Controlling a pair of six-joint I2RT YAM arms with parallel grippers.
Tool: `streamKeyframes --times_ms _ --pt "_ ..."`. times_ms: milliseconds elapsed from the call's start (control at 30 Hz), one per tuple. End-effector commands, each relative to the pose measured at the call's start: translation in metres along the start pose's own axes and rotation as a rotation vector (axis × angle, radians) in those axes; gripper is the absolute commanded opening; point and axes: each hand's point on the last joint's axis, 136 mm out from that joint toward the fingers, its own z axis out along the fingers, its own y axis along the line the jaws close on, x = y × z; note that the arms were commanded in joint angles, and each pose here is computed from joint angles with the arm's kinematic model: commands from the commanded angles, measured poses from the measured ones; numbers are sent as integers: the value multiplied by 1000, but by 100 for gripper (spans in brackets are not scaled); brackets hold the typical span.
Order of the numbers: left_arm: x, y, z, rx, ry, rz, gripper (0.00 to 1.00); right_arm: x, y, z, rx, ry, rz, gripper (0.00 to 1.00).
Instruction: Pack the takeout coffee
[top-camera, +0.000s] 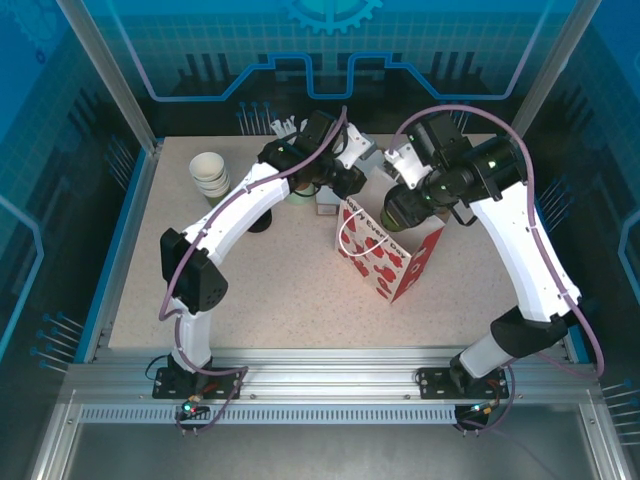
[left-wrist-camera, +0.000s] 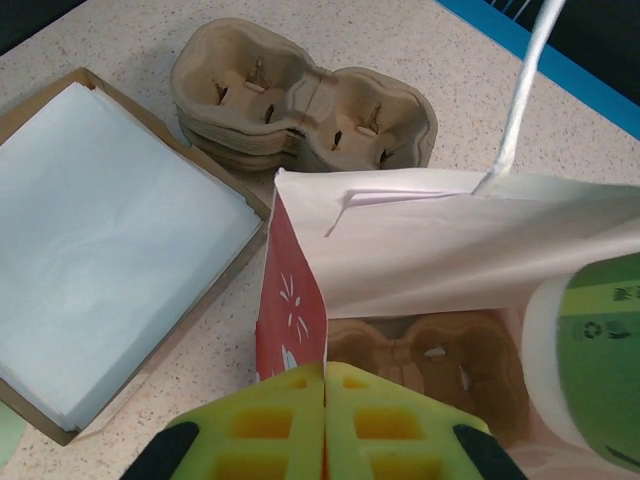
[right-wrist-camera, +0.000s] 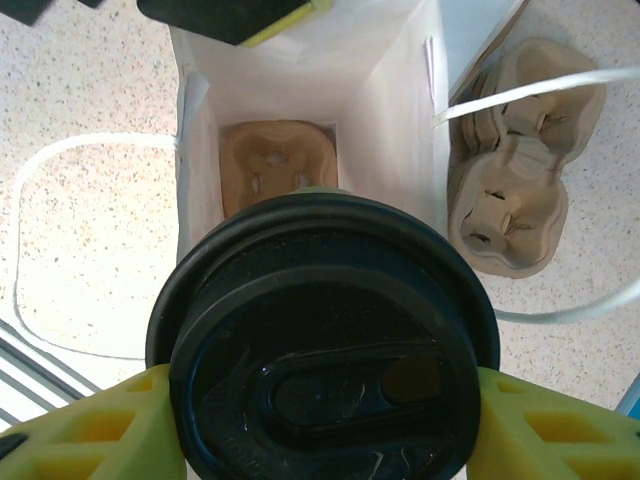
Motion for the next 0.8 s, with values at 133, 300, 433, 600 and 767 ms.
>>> streamKeyframes --times_ms 133,300,433,600,767 --pt "-3 -11 -11 41 3 64 4 15 7 19 -54 100 -20 46" --pt "2 -10 -17 56 17 53 2 18 13 34 -84 146 -27 46" --pt "4 -7 -24 62 16 42 2 19 17 41 -112 165 -33 46" --pt "7 -3 -29 59 22 33 2 20 20 46 -126 182 -42 46" --pt "9 -1 -30 60 24 24 3 20 24 54 -143 194 -42 46"
